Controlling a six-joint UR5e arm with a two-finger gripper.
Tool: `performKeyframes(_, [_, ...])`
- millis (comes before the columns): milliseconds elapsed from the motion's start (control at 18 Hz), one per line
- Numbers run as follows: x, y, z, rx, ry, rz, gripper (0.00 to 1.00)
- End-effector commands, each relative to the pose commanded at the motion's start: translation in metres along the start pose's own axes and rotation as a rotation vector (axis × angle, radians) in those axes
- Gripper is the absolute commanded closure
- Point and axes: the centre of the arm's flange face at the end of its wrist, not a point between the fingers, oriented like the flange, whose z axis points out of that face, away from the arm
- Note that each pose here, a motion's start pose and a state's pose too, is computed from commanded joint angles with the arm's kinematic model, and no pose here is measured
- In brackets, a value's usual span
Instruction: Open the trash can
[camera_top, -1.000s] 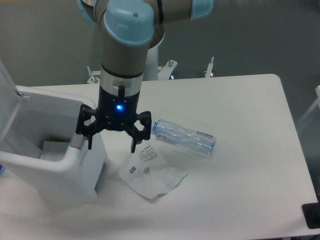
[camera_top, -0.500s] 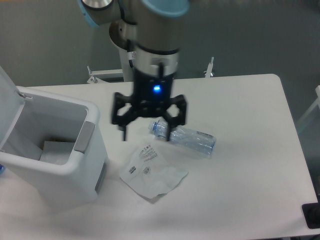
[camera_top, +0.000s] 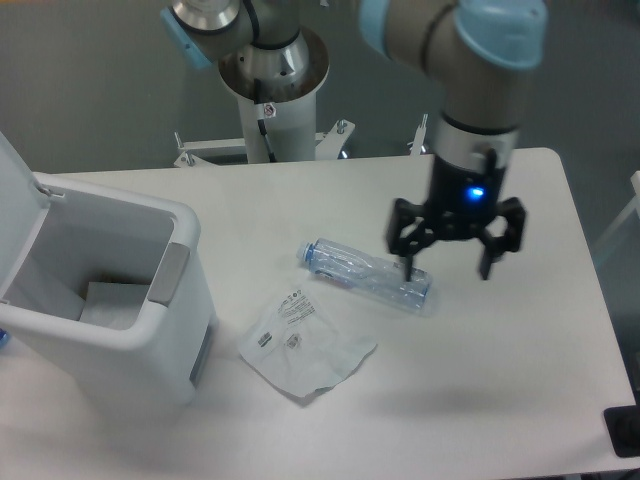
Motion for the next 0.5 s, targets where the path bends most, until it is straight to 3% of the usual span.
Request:
performKeyframes(333, [-0.014, 0.012, 0.058, -0.150, -0.005, 0.315, 0.00])
performKeyframes(500, [-0.012, 0.016, 0.066, -0.158, 0.008, 0.330, 0.00])
